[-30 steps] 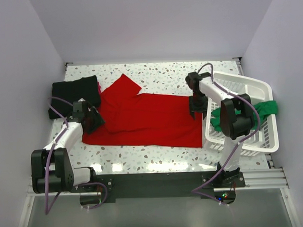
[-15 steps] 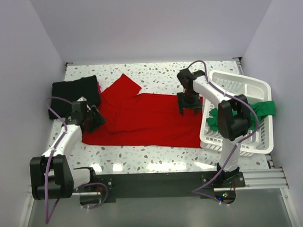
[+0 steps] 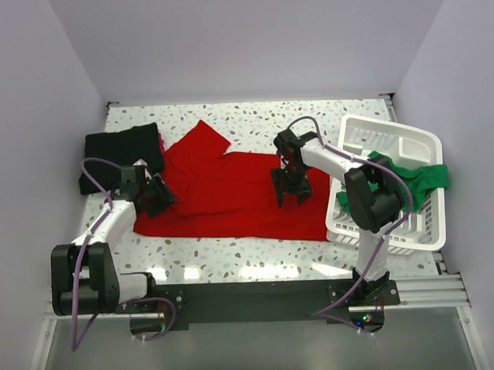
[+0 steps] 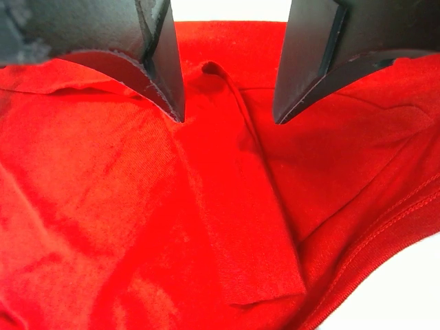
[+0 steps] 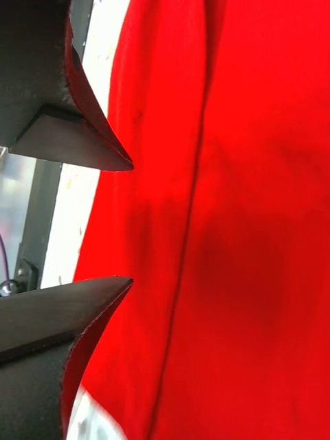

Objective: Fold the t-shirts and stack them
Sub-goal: Fold the tshirt

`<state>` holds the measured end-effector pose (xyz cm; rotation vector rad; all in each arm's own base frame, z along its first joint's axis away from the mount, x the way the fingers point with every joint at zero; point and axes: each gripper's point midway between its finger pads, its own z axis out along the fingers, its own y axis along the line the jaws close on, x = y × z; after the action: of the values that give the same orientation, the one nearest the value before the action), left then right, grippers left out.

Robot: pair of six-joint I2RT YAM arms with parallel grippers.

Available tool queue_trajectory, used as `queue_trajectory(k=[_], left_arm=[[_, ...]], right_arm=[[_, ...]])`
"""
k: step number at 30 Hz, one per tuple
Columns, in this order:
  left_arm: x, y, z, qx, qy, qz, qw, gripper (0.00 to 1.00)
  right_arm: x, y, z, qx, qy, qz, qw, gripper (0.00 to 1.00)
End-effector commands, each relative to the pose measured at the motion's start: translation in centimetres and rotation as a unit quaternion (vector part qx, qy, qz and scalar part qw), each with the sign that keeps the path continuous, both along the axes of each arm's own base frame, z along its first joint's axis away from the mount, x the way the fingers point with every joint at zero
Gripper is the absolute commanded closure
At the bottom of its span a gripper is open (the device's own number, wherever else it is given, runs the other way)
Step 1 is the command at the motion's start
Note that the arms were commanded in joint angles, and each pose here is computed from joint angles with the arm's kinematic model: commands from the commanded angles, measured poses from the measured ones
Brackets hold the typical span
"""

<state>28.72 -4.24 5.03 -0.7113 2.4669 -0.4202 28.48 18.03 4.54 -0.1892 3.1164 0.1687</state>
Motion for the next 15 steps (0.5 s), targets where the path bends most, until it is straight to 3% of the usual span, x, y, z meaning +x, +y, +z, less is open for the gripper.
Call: queue_trajectory(k=[1,15], left_arm=[[0.9,-0.5,0.1,-0.007,-0.016,-0.004,1.0,0.43],[2.2,0.4,-2.0,0.025,-0.005,0.0,1.0,0.48]], right_arm=[[-0.4,1.8,-0.7,0.034,0.003,-0.003,0.999,0.34],[-1.6,1.2,-2.0,0.022,0.021,-0.003,1.0,0.34]])
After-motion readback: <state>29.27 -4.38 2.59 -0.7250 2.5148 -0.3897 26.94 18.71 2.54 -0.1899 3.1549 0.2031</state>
